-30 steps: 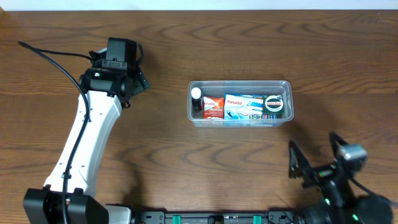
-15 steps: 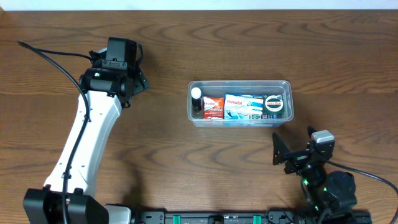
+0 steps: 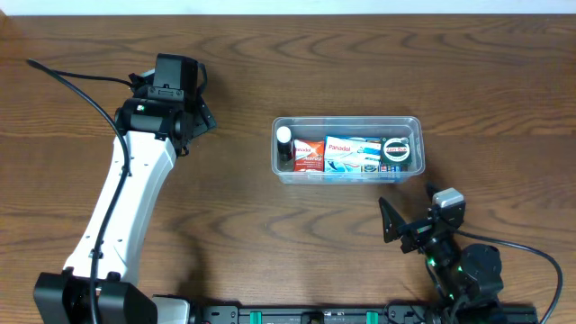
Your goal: Pack container
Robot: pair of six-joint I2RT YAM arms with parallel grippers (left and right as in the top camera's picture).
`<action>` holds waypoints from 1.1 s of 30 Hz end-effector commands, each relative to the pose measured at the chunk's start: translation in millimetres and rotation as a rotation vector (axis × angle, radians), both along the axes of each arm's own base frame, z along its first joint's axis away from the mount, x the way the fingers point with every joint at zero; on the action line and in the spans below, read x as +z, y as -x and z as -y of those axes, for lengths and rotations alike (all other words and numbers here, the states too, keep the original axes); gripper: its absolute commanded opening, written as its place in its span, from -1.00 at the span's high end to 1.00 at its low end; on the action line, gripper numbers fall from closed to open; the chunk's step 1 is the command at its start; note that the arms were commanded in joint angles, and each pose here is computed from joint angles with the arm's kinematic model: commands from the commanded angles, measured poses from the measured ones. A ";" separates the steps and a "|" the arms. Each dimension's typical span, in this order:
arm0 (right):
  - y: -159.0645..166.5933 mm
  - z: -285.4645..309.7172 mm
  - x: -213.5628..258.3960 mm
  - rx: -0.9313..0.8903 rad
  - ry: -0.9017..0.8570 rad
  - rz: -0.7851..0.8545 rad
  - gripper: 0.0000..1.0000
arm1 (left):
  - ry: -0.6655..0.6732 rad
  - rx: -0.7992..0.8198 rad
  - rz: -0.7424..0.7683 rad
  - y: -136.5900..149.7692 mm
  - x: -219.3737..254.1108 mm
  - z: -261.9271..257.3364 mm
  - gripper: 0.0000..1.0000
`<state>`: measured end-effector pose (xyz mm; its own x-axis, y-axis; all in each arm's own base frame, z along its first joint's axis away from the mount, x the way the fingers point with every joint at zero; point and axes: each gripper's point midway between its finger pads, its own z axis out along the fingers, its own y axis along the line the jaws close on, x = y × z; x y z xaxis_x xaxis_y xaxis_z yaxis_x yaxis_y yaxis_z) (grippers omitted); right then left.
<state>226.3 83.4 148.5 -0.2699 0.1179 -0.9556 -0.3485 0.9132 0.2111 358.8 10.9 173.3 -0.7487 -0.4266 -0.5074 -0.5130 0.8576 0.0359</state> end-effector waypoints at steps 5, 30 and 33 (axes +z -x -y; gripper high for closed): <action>-4.6 11.2 -17.2 -0.061 0.039 -0.030 -0.99 | -0.018 0.005 -0.011 0.7 -2.6 -3.7 -0.96; -5.6 12.4 -29.4 -0.068 0.054 -0.083 -0.98 | -0.018 0.005 -0.011 0.7 -2.4 -3.7 -0.96; -6.8 18.5 -18.5 -0.094 0.042 -0.035 -0.99 | -0.018 0.005 -0.011 0.7 -2.6 -3.7 -0.96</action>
